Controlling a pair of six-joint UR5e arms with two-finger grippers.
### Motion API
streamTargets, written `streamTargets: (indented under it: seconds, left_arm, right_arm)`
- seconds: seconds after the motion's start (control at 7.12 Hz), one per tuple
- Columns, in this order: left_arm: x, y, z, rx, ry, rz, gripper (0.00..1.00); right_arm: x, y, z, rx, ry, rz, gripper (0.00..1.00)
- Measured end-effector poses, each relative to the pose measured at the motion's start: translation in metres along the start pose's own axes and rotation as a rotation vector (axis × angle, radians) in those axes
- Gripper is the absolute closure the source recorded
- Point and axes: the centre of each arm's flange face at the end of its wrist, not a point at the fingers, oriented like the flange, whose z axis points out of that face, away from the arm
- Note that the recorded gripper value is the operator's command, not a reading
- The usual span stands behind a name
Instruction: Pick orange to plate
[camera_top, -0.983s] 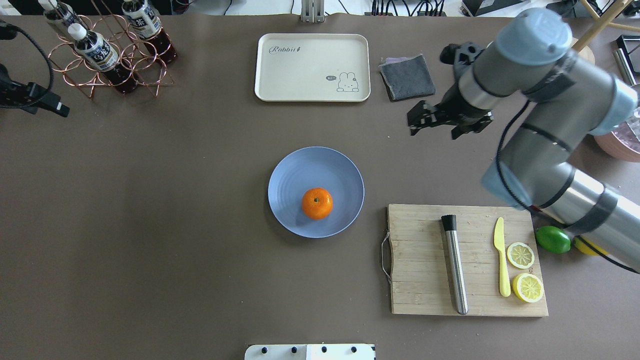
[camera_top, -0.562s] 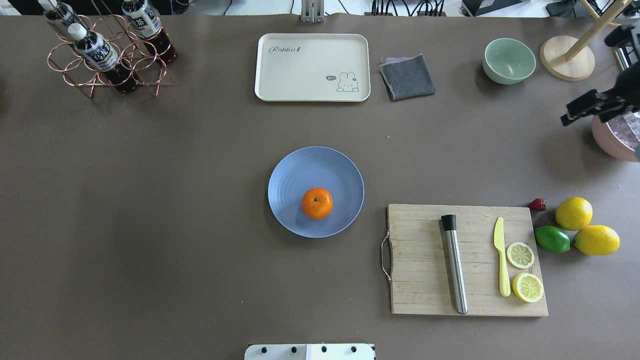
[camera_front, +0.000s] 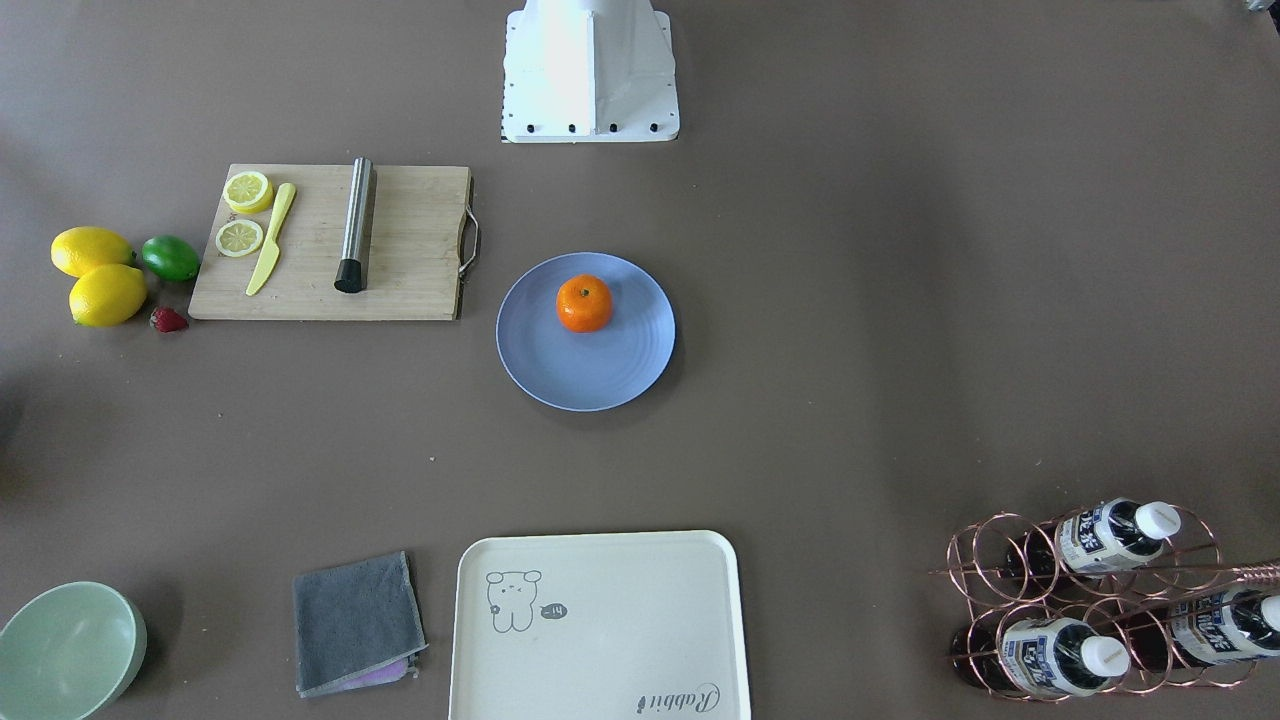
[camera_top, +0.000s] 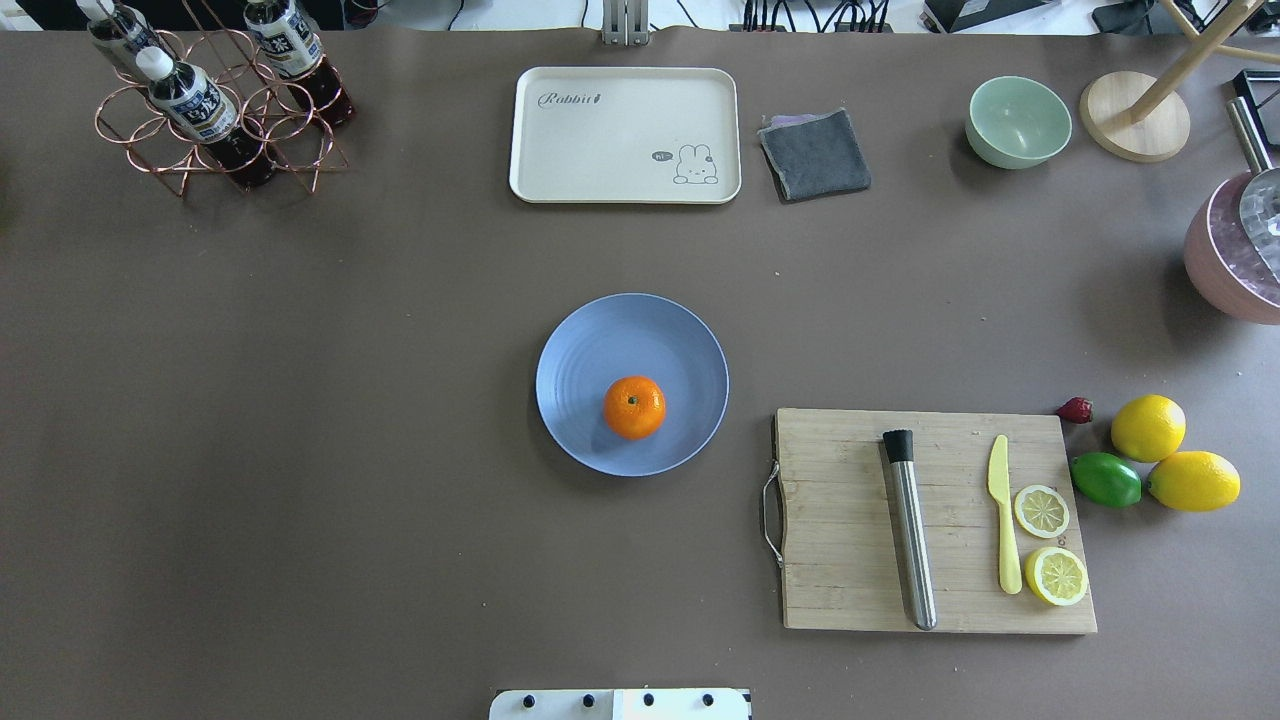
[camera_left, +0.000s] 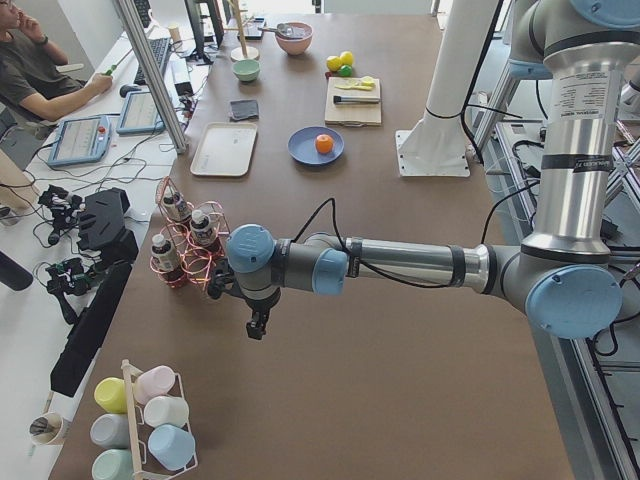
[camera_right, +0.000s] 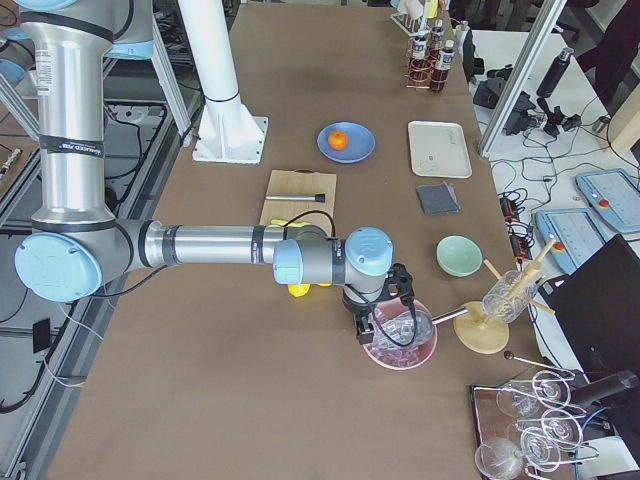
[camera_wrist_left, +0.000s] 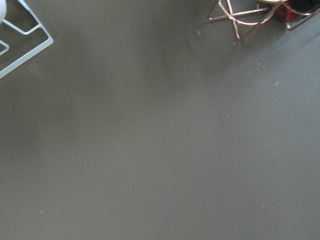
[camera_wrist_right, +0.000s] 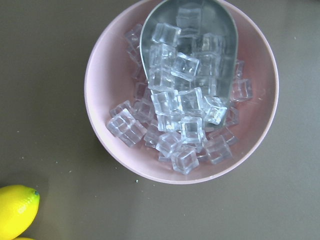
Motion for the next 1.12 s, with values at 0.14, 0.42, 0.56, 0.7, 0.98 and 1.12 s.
streamTargets:
  seconds: [0.14,0.42,0.56,0.7,0.98,1.12]
  left_arm:
    - [-0.001,0.002,0.000,-0.001,-0.004,0.004,0.03]
    - [0.002,0.004,-0.004,0.007,-0.009,0.012,0.03]
    - [0.001,0.008,-0.004,0.009,-0.026,0.012,0.03]
    - [0.001,0.010,-0.006,0.011,-0.049,0.019,0.03]
    - [0.004,0.012,-0.009,0.017,-0.058,0.029,0.03]
    - [0.004,0.013,-0.009,0.017,-0.058,0.030,0.03]
  right_arm:
    - [0.015,0.007,0.003,-0.006,0.001,0.011,0.00]
    - [0.026,0.012,0.008,-0.016,0.003,0.026,0.00]
    - [0.028,0.013,0.009,-0.019,0.002,0.030,0.00]
    - [0.030,0.015,0.011,-0.022,0.002,0.034,0.00]
    - [0.031,0.018,0.012,-0.026,0.002,0.038,0.00]
    - [0.031,0.019,0.013,-0.026,0.002,0.038,0.00]
